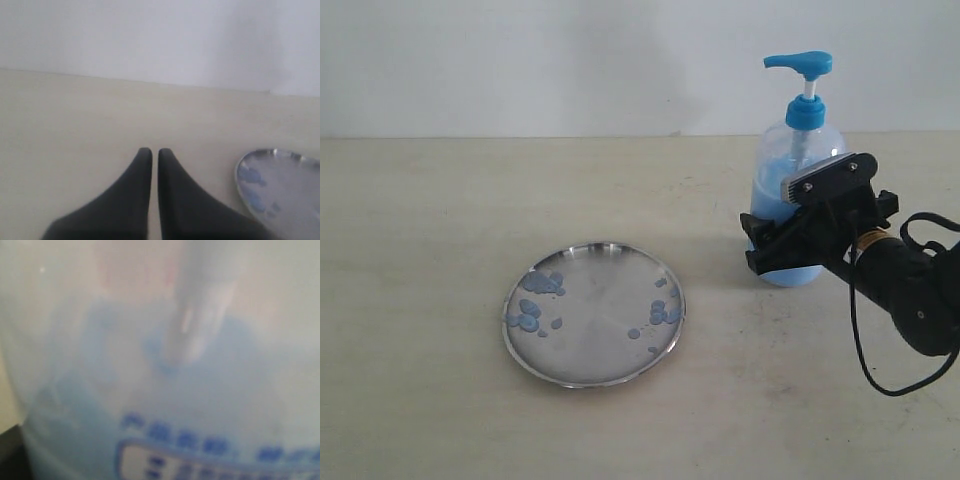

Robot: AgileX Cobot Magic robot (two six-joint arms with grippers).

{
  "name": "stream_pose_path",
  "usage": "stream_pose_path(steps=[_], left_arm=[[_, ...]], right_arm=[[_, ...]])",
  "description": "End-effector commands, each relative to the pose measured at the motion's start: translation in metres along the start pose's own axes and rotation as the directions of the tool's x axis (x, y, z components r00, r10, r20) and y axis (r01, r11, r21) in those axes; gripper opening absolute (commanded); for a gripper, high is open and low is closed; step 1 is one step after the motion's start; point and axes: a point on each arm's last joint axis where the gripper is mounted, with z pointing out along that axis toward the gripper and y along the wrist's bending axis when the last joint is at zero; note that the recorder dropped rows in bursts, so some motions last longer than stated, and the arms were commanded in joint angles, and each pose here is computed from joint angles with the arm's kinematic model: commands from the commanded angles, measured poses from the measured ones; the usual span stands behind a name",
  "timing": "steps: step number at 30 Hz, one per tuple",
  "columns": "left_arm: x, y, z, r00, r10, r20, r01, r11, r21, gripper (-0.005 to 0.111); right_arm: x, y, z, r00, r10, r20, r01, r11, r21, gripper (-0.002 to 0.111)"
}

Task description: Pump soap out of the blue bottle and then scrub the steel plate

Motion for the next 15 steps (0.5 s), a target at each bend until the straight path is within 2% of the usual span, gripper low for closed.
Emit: stream_pose_path(steps=[1,3,6,12,15], left_arm=[[-0.012,-0.002,-0.001,0.98,-0.153,0.13,0.149,0.988,0.045,0.004],[-0.016,-0.002,-0.002,0.961,-0.222,0.163,0.215,0.975,0.061,0.004],[-0.019,-0.002,-0.002,0.914,-0.357,0.19,0.345,0.934,0.094,0.004],[-0.03,0.0,-0.005,0.851,-0.437,0.29,0.413,0.9,0.142,0.004],[-0.025,-0.001,-0.004,0.848,-0.472,0.242,0.451,0.882,0.139,0.004]], right_arm=[[0.008,0.01,-0.001,0.992,-0.114,-0.063,0.107,0.989,-0.105,0.0],[0.007,0.014,-0.001,0.987,-0.156,-0.045,0.148,0.977,-0.152,0.0],[0.007,0.017,-0.002,0.982,-0.189,-0.029,0.18,0.965,-0.192,0.0],[0.006,0.021,-0.002,0.971,-0.24,-0.007,0.233,0.946,-0.225,0.0],[0.006,0.024,-0.003,0.962,-0.273,0.014,0.267,0.926,-0.267,0.0]])
